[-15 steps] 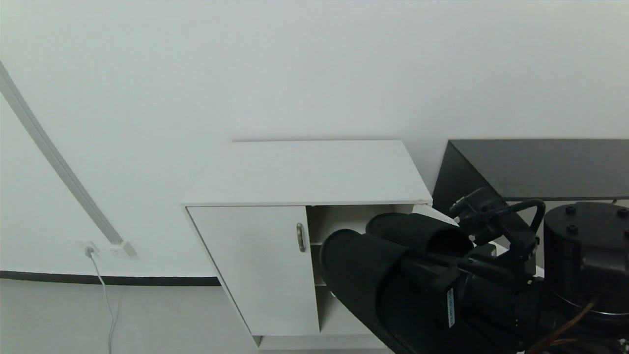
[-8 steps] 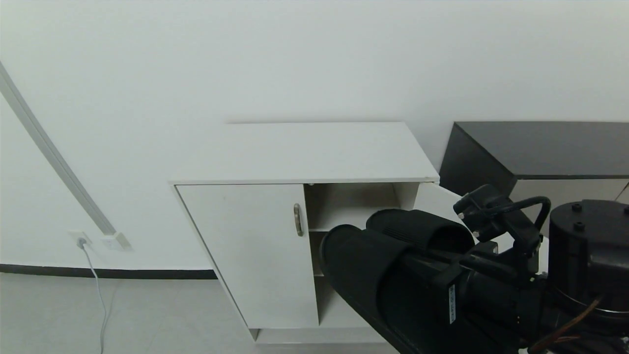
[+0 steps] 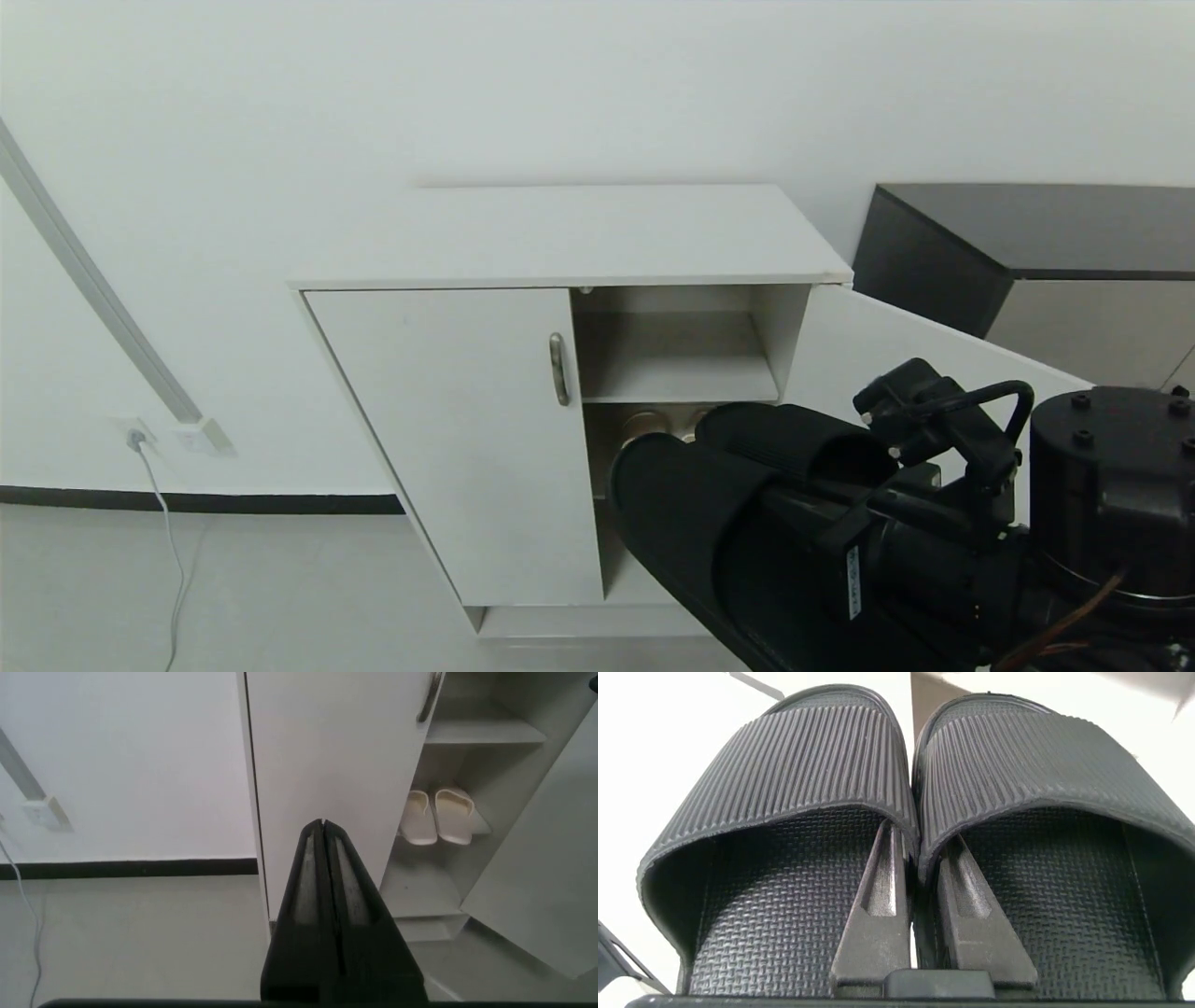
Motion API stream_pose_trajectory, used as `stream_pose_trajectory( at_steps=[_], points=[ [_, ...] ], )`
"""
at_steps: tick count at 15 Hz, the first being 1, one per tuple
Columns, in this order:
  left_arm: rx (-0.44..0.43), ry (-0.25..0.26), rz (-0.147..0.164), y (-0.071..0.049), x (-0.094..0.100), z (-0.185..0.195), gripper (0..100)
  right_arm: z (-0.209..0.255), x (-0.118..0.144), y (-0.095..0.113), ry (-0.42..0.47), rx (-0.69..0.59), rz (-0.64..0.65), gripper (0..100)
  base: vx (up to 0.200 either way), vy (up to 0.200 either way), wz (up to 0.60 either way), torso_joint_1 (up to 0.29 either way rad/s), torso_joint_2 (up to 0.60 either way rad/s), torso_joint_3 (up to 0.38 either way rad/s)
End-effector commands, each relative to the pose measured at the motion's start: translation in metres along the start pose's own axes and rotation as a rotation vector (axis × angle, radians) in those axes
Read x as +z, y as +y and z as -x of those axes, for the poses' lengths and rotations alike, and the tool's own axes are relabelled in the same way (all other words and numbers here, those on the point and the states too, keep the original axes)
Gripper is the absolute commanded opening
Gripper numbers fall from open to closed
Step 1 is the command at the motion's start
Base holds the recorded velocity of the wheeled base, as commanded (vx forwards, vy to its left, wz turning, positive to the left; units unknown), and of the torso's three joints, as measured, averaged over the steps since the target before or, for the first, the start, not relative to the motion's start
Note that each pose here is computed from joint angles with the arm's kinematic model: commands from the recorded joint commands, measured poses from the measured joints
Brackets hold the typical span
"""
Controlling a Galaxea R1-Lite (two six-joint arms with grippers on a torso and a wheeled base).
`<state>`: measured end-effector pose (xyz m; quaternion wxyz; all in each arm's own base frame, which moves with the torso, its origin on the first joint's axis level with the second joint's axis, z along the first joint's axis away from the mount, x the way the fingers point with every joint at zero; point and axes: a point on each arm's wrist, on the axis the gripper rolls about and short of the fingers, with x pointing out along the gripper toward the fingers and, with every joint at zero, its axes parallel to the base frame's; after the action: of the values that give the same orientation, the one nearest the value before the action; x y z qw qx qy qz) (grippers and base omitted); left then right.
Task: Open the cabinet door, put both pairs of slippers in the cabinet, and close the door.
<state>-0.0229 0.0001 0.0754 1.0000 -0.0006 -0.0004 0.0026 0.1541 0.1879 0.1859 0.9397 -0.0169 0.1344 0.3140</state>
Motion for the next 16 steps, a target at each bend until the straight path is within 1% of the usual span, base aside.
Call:
stream_pose_trajectory(
  at_steps=[1,9,12,16],
  points=[
    [0.001,0.001,0.000,0.0000,0.0001,-0.0001,0,-0.0009,-0.0009,0.0002,0.004,-0.001,0.001,0,0.000,0.000,0.00,-0.168,0.51,0.310],
    [0.001,0.002,0.000,0.0000,-0.0001,-0.0001,0,-0.0001,-0.0006,0.0000,0.001,-0.002,0.013,0,0.000,0.000,0.00,-0.135,0.47,0.336],
    [0.001,0.001,0.000,0.0000,0.0001,-0.0001,0,-0.0001,-0.0010,-0.0001,0.003,-0.001,0.013,0,0.000,0.000,0.00,-0.076,0.45,0.370],
    [0.001,0.001,0.000,0.0000,0.0001,-0.0001,0,0.0007,-0.0008,-0.0003,0.001,-0.002,0.013,0,0.000,0.000,0.00,-0.022,0.42,0.394]
  ],
)
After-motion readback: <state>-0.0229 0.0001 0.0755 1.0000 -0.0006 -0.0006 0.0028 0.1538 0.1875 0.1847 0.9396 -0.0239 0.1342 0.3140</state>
